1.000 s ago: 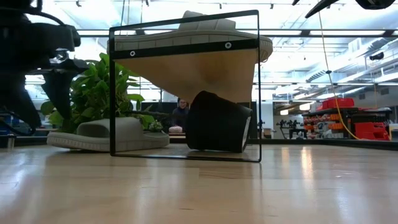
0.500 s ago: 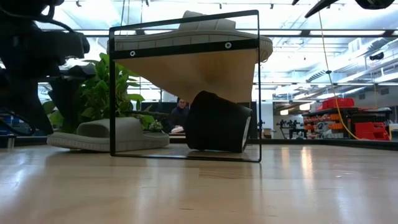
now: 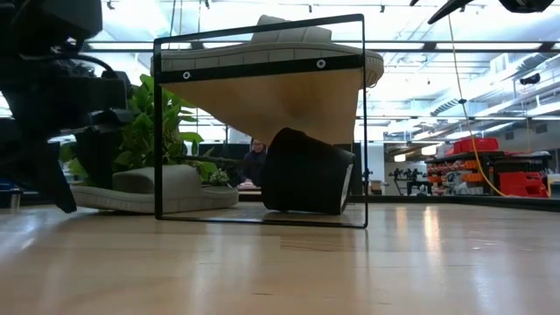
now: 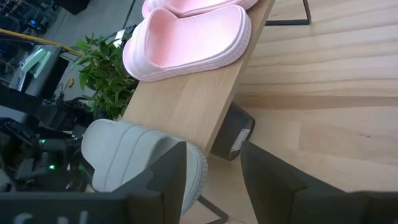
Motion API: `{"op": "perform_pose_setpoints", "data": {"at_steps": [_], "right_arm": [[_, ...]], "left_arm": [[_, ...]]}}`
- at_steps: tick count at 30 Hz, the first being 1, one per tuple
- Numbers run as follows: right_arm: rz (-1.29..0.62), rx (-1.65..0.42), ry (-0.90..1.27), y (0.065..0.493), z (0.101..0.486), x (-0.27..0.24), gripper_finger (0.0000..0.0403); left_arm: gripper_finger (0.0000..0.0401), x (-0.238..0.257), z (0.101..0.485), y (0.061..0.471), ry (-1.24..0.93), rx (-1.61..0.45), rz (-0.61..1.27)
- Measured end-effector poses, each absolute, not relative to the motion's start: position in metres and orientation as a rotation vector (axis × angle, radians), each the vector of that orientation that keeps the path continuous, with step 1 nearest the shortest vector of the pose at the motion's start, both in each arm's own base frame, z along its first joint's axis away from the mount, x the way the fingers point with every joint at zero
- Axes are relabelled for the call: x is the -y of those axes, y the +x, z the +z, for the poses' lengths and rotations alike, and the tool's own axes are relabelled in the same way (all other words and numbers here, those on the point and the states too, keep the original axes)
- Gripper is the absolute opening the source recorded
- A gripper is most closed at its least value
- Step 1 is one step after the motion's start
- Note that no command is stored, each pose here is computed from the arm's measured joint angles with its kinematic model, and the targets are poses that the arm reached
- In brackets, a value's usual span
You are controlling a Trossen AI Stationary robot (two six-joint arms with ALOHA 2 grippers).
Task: Pick and place slides into the shelf
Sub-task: Put the gray slide on the shelf
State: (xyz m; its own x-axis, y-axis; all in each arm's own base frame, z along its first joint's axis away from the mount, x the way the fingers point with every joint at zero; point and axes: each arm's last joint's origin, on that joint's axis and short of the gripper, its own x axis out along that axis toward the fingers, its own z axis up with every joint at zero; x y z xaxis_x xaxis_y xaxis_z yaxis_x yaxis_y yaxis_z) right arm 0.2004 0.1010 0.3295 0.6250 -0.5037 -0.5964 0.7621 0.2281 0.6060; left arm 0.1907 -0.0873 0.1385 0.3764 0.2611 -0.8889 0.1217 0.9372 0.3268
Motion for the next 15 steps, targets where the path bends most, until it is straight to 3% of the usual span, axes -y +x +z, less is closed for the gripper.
{"op": "perform_pose_setpoints", "data": {"at_steps": [15], "right_arm": [[-0.888,-0.298,1.015,0.2006,0.3297,-0.1012,0.0158]], "left_arm": [[0.0188,0.0882,0.1315,0.1931,0.35,-1.21,0.122]]}}
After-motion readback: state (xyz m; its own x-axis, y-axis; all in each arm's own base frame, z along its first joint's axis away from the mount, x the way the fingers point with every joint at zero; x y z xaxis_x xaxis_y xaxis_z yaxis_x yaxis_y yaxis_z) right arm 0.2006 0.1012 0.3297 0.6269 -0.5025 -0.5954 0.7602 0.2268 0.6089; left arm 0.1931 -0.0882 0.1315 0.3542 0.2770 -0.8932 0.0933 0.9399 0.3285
